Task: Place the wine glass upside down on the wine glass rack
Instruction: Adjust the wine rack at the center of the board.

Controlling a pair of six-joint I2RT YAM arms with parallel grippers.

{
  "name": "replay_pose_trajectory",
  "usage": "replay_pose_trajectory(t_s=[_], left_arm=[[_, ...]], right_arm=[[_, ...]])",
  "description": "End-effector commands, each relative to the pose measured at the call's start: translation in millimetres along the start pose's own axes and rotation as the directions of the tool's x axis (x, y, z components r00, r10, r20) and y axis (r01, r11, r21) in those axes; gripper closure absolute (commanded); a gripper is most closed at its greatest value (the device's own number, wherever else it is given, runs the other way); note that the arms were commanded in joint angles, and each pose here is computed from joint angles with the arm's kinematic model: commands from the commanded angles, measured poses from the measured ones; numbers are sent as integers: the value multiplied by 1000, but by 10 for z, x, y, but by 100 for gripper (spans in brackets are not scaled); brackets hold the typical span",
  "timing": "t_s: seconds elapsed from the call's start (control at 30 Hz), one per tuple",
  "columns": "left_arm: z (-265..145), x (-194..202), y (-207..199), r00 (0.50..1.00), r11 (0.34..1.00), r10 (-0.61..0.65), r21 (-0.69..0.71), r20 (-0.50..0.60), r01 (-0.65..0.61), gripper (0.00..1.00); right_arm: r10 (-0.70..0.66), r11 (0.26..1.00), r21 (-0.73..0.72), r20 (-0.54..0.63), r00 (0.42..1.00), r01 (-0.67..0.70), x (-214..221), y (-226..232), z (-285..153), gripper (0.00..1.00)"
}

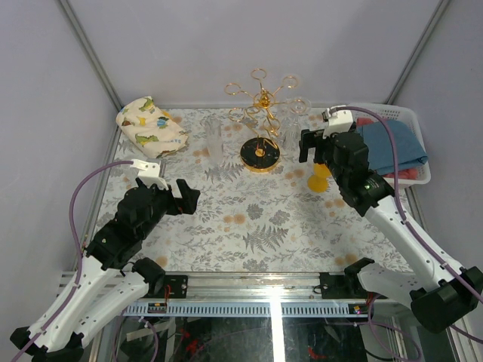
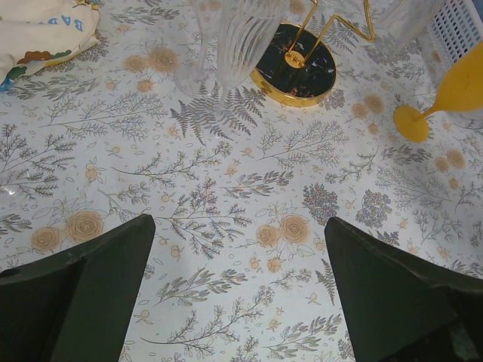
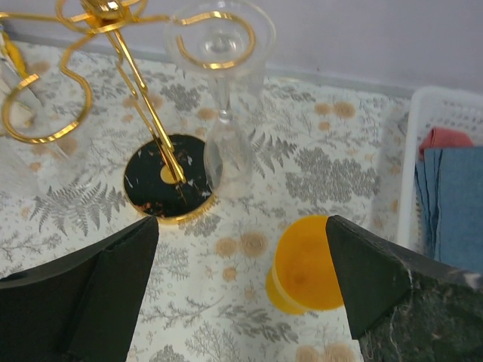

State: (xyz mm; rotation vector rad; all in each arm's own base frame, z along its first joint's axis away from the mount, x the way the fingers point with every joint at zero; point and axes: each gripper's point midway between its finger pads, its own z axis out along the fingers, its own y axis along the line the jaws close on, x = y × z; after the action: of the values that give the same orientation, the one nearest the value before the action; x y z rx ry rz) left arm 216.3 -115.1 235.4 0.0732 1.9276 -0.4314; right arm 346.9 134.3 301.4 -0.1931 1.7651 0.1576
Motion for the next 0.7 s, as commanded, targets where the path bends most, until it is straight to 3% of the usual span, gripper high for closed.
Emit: replay_pose_trajectory(t_s=[0.0,0.3,0.57,0.67], left_arm=[[23,0,15,1000,1000,-1,-7,6,1,5],[22,-2,17,1000,1000,-3,-8,7,3,5],[19,-15,29,1000,1000,-7,-16,12,8,4],[36,-24,38,1000,1000,-9,-27,9,9,4]], right_arm=[[48,994,99,-85,995,-39,213,-165,-147,1],[79,981,192,-301,950,-21,694,-303,-346,1],[110,993,88,-426,898,-79,959,-81,-519,1],[140,987,130,-457,878,-90,1043,-122,-585,1]])
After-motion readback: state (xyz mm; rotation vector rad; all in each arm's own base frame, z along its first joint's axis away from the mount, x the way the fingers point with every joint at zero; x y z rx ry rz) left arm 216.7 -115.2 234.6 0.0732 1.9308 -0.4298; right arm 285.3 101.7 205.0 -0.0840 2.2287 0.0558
